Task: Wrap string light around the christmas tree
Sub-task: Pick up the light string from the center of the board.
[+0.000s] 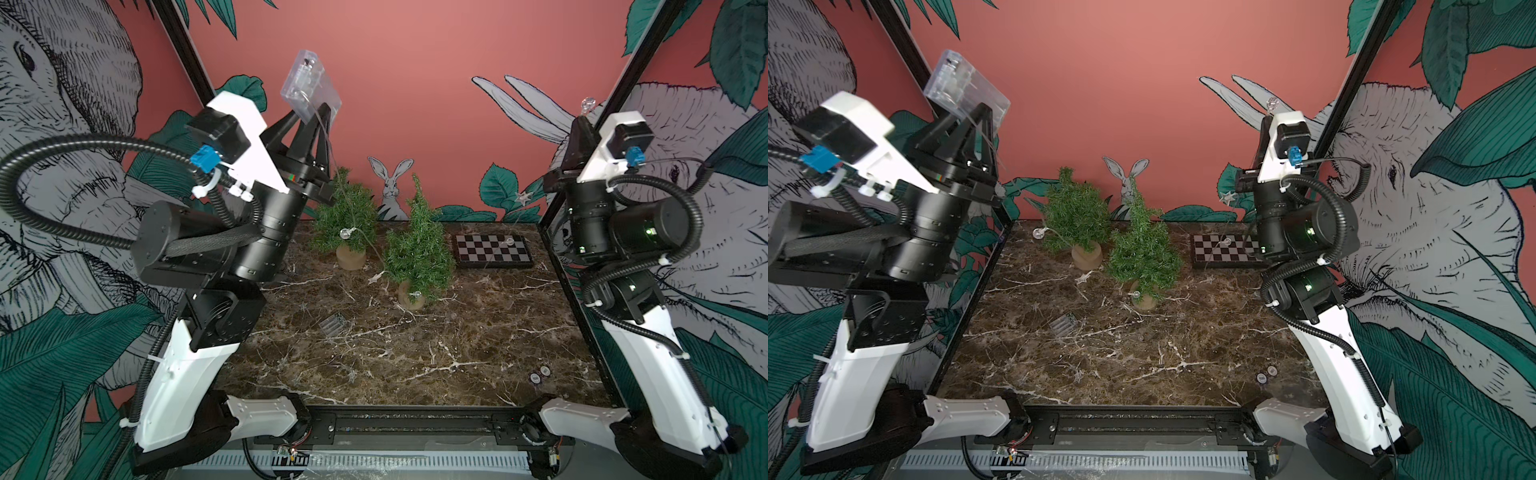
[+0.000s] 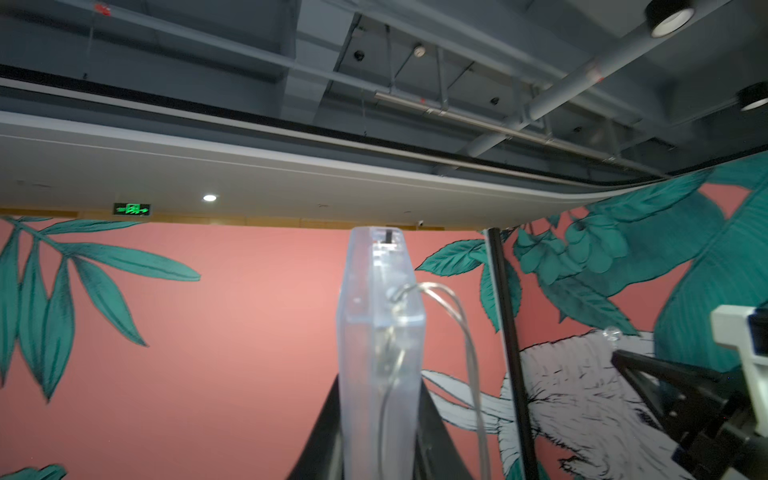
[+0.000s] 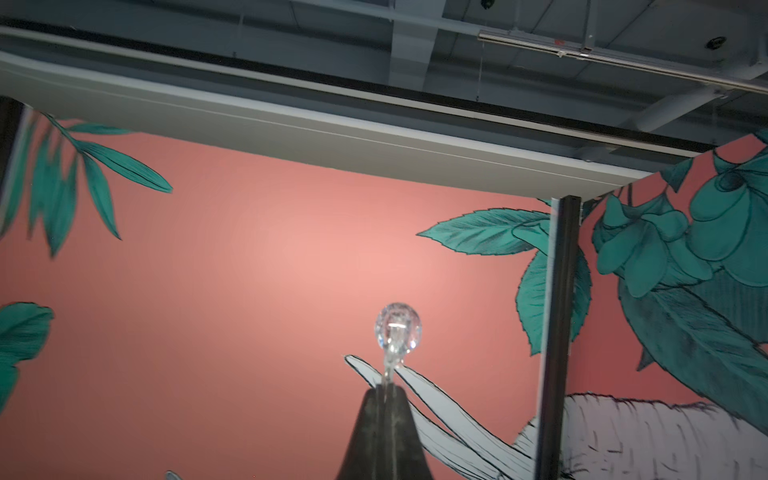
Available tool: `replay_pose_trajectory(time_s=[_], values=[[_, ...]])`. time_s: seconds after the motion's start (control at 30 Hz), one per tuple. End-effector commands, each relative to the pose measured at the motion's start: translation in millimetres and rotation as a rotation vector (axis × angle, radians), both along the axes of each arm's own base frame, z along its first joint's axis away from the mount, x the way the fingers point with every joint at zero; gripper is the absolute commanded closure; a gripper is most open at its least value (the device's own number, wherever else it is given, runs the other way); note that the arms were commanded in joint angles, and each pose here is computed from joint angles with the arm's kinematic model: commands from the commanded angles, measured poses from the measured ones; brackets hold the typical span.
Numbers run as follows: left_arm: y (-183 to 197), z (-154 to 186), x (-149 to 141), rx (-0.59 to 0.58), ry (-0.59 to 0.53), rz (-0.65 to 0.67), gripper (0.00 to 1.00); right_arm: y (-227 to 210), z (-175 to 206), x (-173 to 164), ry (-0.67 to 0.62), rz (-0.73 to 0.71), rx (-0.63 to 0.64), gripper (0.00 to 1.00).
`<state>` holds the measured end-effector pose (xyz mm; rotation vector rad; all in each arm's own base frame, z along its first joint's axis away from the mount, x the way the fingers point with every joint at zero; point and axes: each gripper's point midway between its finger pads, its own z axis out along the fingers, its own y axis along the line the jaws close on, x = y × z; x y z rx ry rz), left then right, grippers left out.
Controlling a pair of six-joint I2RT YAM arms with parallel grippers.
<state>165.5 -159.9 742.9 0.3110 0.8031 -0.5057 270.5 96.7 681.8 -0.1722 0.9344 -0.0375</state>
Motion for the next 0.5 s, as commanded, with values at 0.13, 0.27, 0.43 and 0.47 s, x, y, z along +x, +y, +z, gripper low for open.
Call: replay_pose_trajectory(time_s=[0.13,0.27,0.43,0.47], values=[[19,19,-30,-0.084,-0.038,-0.120,1.00,41,41,-72,-0.228,0.456,-0.011,1.00],[17,23,-26,-0.083,-0.042,-0.102,1.00,36,57,-75,-0.250,0.483,0.058,1.00],[8,41,-22,-0.084,-0.073,-0.104,1.00,30,70,-63,-0.257,0.436,0.104,1.00],[6,45,-22,-0.083,-0.080,-0.102,1.00,27,74,-63,-0.264,0.423,0.119,1.00]])
